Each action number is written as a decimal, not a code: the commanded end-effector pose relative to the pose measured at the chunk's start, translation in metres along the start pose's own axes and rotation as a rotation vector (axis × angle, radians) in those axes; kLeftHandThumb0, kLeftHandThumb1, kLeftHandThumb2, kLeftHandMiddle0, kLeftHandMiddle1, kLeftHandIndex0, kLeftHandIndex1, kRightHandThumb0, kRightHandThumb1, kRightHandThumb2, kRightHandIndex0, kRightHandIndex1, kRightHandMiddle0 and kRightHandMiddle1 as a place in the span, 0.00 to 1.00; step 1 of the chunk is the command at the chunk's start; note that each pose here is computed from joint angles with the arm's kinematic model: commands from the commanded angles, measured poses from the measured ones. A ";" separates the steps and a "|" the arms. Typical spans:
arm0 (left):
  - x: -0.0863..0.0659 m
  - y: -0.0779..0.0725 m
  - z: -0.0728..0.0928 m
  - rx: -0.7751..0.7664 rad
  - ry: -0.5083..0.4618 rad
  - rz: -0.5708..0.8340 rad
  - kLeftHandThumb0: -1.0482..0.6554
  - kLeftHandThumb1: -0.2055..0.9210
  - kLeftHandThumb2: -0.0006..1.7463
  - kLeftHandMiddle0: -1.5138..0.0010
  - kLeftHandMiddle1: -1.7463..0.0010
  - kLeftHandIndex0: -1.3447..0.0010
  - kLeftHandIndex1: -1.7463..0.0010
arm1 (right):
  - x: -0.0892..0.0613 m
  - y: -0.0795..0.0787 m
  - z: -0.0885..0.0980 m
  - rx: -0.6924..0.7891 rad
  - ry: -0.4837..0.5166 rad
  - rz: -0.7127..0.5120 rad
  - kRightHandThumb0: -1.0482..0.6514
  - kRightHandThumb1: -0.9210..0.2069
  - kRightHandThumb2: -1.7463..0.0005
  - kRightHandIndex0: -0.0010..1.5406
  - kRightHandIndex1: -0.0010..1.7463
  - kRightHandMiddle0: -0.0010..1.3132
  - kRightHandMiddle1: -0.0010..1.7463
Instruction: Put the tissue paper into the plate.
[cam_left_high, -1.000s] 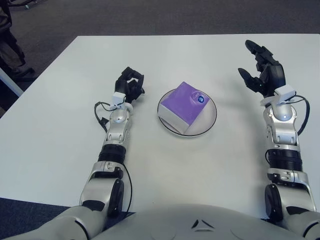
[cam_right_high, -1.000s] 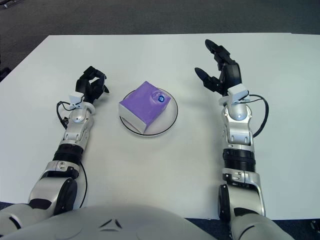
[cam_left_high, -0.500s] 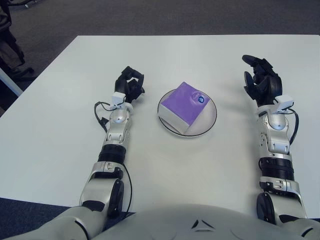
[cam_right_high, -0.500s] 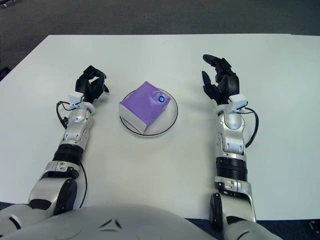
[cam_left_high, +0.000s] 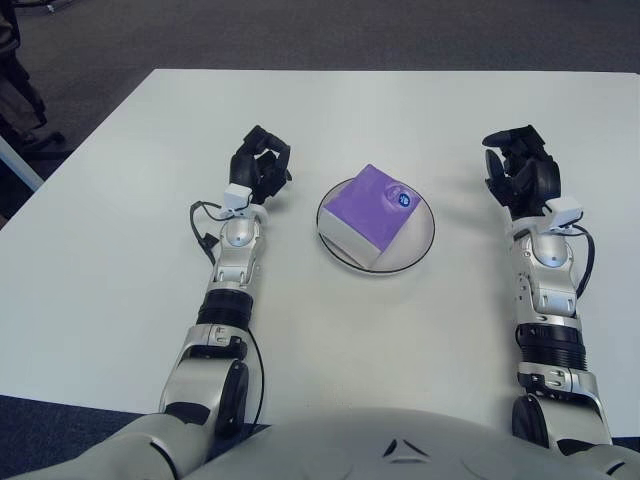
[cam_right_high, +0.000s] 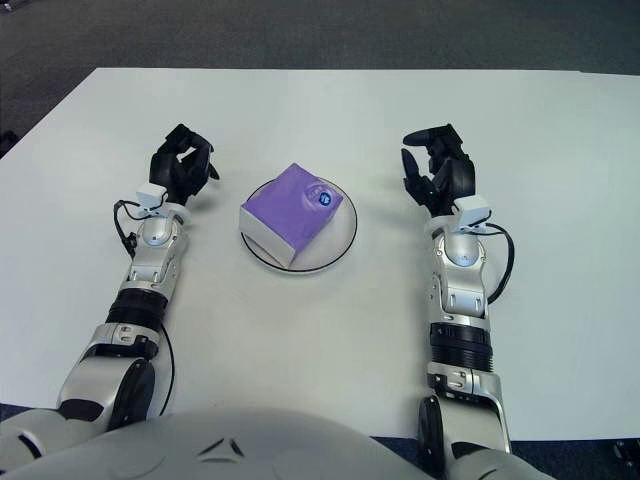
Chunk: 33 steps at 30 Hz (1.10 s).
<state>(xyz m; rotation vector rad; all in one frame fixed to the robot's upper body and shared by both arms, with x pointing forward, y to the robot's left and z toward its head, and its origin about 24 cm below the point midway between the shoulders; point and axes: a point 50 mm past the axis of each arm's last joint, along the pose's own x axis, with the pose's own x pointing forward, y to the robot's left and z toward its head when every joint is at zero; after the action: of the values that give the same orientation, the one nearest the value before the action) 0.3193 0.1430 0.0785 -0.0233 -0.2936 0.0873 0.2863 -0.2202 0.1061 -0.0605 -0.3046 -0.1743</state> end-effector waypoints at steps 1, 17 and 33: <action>-0.042 0.010 -0.041 0.004 0.173 0.025 0.42 1.00 0.20 0.41 0.00 0.53 0.00 | -0.030 0.004 -0.034 0.040 0.147 -0.025 0.61 0.00 0.82 0.32 0.70 0.22 0.94; -0.043 0.009 -0.035 0.001 0.155 0.010 0.43 1.00 0.21 0.41 0.00 0.54 0.00 | -0.033 0.002 -0.045 0.009 0.237 -0.034 0.61 0.00 0.82 0.32 0.76 0.22 0.90; -0.044 0.008 -0.035 0.002 0.161 0.008 0.43 1.00 0.21 0.41 0.00 0.54 0.00 | -0.038 0.005 -0.063 -0.067 0.320 0.013 0.61 0.05 0.75 0.31 0.85 0.21 0.86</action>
<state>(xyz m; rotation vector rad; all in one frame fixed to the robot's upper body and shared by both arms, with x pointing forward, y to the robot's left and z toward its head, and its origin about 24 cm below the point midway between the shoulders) 0.3123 0.1400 0.0864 -0.0281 -0.3389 0.0625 0.2919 -0.2149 0.0828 -0.1196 -0.1639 -0.1578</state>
